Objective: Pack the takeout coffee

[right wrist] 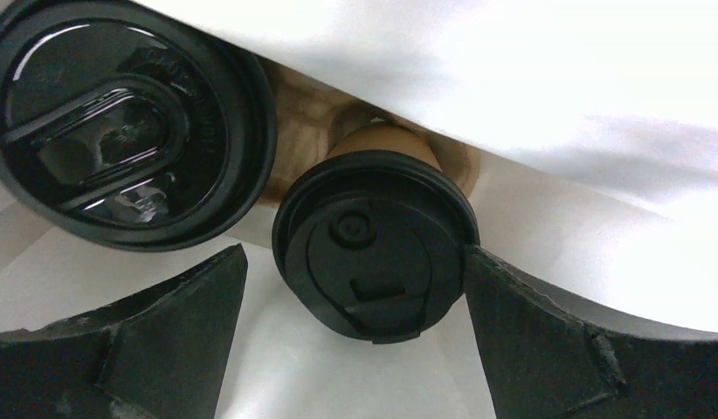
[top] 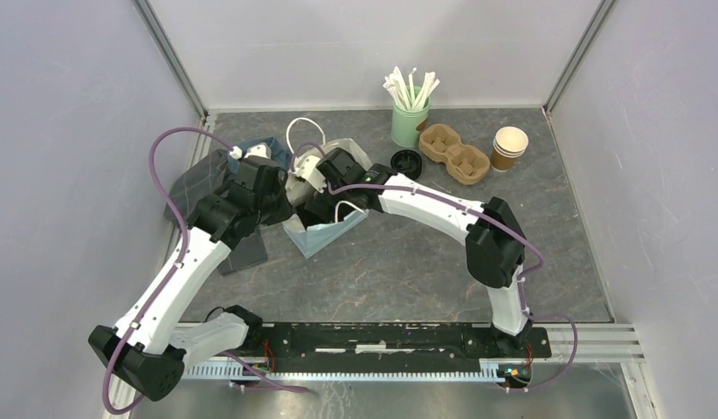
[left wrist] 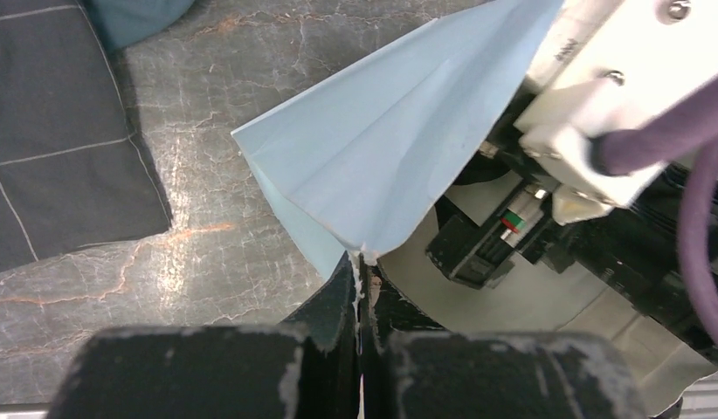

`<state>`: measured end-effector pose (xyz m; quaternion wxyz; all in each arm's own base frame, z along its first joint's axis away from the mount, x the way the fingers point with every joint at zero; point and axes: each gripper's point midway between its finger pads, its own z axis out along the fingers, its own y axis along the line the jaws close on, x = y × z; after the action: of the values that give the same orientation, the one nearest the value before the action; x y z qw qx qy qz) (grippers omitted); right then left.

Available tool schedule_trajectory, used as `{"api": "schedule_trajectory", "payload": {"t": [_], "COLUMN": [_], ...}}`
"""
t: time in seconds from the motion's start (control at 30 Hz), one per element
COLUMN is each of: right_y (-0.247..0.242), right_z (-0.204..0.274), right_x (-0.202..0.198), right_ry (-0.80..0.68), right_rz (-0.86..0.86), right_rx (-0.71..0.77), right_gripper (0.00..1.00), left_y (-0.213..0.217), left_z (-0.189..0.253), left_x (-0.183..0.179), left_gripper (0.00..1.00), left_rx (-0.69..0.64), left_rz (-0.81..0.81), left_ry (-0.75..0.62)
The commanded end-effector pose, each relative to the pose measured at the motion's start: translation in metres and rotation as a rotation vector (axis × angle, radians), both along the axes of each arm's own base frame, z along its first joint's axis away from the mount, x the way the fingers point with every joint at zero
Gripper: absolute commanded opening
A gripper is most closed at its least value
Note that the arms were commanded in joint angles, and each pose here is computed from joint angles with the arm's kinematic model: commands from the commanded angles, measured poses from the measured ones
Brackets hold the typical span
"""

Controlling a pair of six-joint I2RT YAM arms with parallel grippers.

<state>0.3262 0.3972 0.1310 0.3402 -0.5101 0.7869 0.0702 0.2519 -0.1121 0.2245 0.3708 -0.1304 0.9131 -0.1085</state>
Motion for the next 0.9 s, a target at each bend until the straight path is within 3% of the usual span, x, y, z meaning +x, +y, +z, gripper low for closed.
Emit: {"api": "schedule_trajectory", "payload": {"t": [0.0,0.57,0.73,0.87], "right_y": [-0.002,-0.011,-0.019,-0.054], "right_z": [0.047,0.154,0.207,0.253], "right_x": [-0.009,-0.017,-0.011,0.011], "right_ry": [-0.010,-0.077,-0.142,-0.258], "right_rz": [-0.024,-0.100,-0.139,-0.264], "right_rx": [0.083,0.273,0.367,0.469], "right_gripper": [0.98,0.98,0.98,0.98], "left_y": [0.000,-0.006,-0.009,-0.007], "left_z": [0.021,0.022,0.020,0.017], "left_x": [0.007,0.002,0.002,0.001], "left_gripper": [0.02,0.02,0.02,0.02], "left_rx": [-0.047,-0.089,-0.114,-0.110], "left_rz": [0.057,0.060,0.071,0.100], "left_ry": [-0.048,-0.013,0.005,0.026]}}
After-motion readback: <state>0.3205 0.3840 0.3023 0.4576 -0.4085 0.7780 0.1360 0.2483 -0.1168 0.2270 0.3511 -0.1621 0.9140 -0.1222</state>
